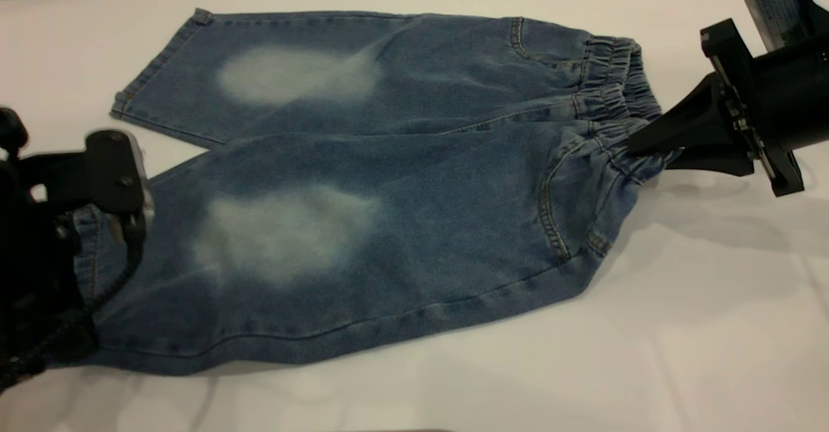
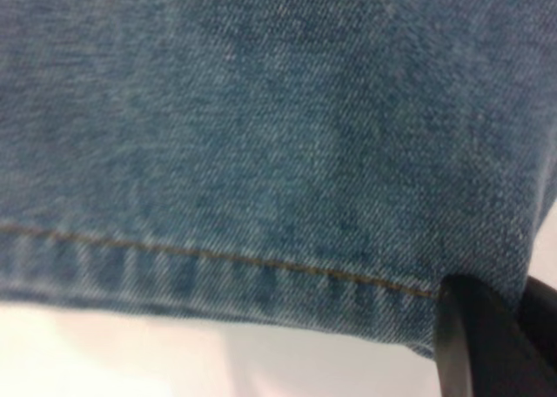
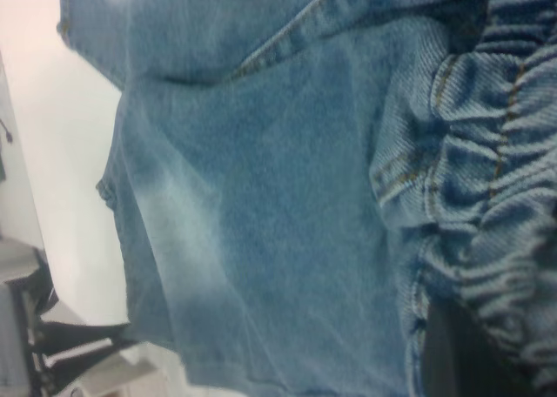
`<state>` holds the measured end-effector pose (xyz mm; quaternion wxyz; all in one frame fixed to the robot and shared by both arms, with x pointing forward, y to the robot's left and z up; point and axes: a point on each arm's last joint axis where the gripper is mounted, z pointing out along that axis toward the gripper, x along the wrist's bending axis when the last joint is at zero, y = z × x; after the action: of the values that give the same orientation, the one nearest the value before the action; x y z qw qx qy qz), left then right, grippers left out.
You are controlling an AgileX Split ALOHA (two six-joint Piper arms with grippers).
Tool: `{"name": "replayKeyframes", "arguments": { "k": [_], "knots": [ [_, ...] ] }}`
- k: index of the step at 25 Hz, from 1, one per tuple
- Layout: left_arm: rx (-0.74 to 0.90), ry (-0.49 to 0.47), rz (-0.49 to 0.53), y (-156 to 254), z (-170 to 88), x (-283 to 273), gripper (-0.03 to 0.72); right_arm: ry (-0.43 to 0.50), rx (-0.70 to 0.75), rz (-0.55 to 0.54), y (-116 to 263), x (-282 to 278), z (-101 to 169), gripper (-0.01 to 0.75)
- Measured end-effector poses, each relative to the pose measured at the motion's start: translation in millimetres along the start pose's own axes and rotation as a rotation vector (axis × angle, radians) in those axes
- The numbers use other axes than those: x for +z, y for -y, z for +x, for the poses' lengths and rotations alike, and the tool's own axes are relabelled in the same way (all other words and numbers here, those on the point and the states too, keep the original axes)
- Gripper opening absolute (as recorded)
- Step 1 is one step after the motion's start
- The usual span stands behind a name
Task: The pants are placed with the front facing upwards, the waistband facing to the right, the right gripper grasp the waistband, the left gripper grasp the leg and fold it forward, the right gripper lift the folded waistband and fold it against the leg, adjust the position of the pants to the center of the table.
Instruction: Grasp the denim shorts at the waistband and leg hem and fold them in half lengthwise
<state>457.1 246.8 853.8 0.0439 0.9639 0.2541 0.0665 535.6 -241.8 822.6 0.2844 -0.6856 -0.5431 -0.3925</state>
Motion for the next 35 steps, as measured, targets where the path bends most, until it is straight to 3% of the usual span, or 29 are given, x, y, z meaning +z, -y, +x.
{"name": "replayKeyframes", "arguments": {
  "k": [7,16,21,28,31,35],
  "knots": [
    [-0.065,-0.078,-0.086,-1.2,-0.2,-45.9,0.041,0.023,0.012,0.073,15.3,-6.2,4.4,0.071],
    [-0.156,-0.147,-0.166,10.9,-13.8,-98.7,0.043,0.081,-0.006,0.035,66.7,-43.5,37.7,0.071],
    [-0.171,-0.256,-0.232,12.8,-11.1,-119.3,0.046,0.129,0.028,-0.029,76.2,-56.6,47.8,0.071],
    [-0.211,-0.419,-0.311,-19.9,33.5,-126.2,0.046,0.095,0.184,-0.156,65.5,-57.9,50.1,0.071],
    [-0.23,-0.434,-0.325,-41.5,57.4,-116.3,0.046,0.071,0.31,-0.241,58.1,-58.5,49.0,0.071],
    [-0.254,-0.448,-0.365,-76.2,93.3,-100.3,0.048,0.073,0.476,-0.266,48.2,-53.7,41.5,0.072]
  ]
}}
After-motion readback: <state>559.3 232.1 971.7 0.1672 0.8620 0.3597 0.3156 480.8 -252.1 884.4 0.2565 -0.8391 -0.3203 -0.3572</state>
